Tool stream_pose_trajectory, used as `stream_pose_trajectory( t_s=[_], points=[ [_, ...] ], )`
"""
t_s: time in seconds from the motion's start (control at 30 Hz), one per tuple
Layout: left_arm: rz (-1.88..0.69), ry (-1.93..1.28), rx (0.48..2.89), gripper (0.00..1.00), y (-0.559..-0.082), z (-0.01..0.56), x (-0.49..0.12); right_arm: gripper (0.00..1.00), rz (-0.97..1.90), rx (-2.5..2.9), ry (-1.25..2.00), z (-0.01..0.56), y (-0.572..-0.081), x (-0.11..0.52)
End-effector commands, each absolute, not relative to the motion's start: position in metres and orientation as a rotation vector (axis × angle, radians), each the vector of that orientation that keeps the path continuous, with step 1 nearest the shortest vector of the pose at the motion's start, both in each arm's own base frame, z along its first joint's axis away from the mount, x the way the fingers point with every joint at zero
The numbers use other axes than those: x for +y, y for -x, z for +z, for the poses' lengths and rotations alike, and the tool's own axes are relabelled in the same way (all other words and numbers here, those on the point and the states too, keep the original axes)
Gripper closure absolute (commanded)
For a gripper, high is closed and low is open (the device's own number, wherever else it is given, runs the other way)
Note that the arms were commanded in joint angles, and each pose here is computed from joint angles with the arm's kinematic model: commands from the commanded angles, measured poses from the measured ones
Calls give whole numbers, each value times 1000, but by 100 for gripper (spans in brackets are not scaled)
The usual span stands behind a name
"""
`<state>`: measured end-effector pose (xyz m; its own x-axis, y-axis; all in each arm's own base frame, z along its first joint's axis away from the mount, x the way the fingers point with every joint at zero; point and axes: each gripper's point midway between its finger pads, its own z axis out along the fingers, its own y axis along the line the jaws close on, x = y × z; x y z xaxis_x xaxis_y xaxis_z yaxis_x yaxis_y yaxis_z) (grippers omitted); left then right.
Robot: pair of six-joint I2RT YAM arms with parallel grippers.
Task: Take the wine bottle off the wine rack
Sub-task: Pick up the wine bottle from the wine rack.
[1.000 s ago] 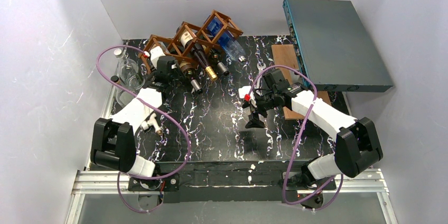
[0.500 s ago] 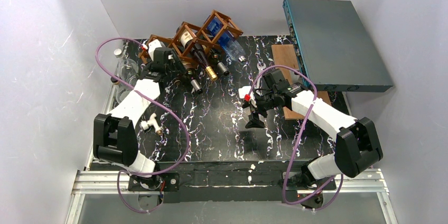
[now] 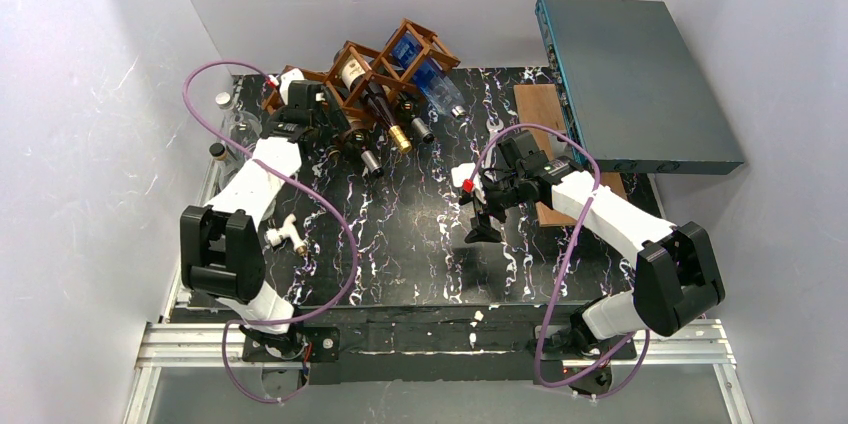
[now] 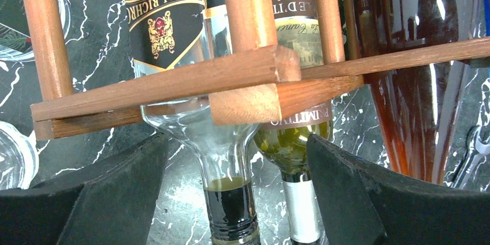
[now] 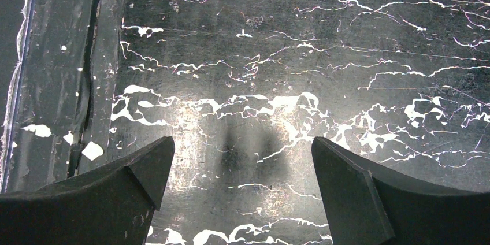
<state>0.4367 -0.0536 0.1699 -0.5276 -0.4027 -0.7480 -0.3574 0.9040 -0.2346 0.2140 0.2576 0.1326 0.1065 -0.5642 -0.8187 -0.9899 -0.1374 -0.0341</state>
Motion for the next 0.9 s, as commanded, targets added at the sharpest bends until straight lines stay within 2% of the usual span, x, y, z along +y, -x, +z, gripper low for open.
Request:
stream_pose_trajectory(
  t_s=[0.0, 0.1, 0.17, 0.27, 0.47, 0.6, 0.77, 0.83, 0.87],
  points=[
    [-53, 521, 2176, 12, -440, 181, -49, 1, 901, 1524, 1784, 129, -211, 254],
    [-48, 520, 2185, 15, -438, 179, -47, 2, 900, 1523, 1785, 129, -211, 254],
    [-73, 512, 2191, 21, -434, 176, -50, 2, 898, 1522, 1787, 129, -211, 254],
    [-114, 529, 2181, 26, -426, 176, -54, 2, 898, 1521, 1788, 129, -211, 254],
    [-106, 562, 2197, 32, -410, 169, -60, 1, 904, 1523, 1791, 128, -210, 254],
    [-110, 590, 2207, 42, -410, 162, -63, 2, 899, 1523, 1791, 128, -210, 254],
    [-118, 585, 2212, 60, -410, 161, -68, 2, 893, 1518, 1793, 129, -211, 253],
    [-122, 588, 2214, 73, -406, 159, -70, 1, 889, 1516, 1794, 129, -211, 253],
    [-126, 588, 2213, 84, -404, 159, -71, 2, 888, 1517, 1795, 129, -211, 253]
  ],
)
